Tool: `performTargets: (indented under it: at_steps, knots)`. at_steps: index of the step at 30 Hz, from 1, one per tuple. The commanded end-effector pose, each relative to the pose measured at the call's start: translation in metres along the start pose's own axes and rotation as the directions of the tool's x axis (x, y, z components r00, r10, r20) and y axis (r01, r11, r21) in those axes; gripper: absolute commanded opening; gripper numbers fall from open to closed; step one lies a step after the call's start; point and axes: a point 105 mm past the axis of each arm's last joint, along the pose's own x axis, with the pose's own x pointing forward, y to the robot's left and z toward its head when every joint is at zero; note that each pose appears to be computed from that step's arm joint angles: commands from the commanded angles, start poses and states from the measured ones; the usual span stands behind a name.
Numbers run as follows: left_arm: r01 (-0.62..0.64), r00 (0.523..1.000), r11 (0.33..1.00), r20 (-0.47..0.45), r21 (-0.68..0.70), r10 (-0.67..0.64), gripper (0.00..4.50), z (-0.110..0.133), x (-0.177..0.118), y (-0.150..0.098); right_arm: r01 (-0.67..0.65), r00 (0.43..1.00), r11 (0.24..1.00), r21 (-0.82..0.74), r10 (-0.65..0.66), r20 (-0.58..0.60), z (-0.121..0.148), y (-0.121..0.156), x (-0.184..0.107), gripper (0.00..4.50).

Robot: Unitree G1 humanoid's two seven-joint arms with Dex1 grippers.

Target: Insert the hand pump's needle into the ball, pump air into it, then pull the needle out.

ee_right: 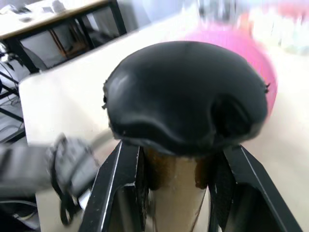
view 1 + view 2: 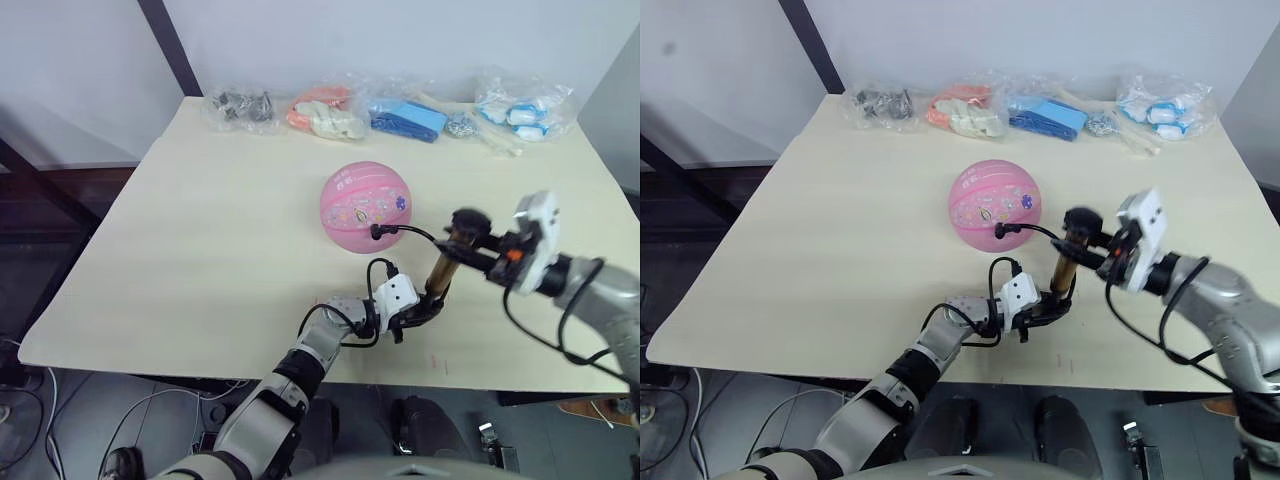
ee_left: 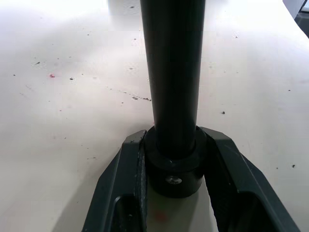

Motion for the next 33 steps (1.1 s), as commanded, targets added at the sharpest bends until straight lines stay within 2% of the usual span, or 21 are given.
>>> performTargets:
  at_steps: [1,5,11,21,29,33]
  knots:
    - [-0.006,0.994,0.998,-0.105,-0.065,-0.001,1.12,-0.033,-0.007,-0.006,0.033,0.994,0.993,-0.117,-0.02,0.107,0.052,0.002,-0.015,1.05]
    - [-0.004,0.994,0.998,-0.105,-0.065,-0.002,1.12,-0.034,-0.007,-0.006,0.056,0.992,0.986,-0.155,-0.037,0.121,0.073,0.0,-0.022,1.05]
    - [-0.005,0.994,0.998,-0.106,-0.063,-0.002,1.12,-0.036,-0.007,-0.007,0.064,0.994,0.984,-0.167,-0.048,0.096,0.075,-0.001,-0.021,1.05]
    - [-0.01,0.994,0.998,-0.108,-0.063,0.004,1.12,-0.036,-0.008,-0.006,0.075,0.989,0.996,0.037,-0.07,-0.127,-0.054,-0.011,0.001,1.05]
    - [-0.022,0.994,0.998,-0.107,-0.065,0.015,1.12,-0.037,-0.012,-0.005,0.072,0.951,0.975,0.211,-0.003,-0.31,-0.165,0.011,0.016,1.05]
    - [-0.028,0.995,0.997,-0.102,-0.067,0.021,1.12,-0.036,-0.013,-0.004,0.086,0.929,0.962,0.259,0.016,-0.37,-0.203,0.022,0.013,1.05]
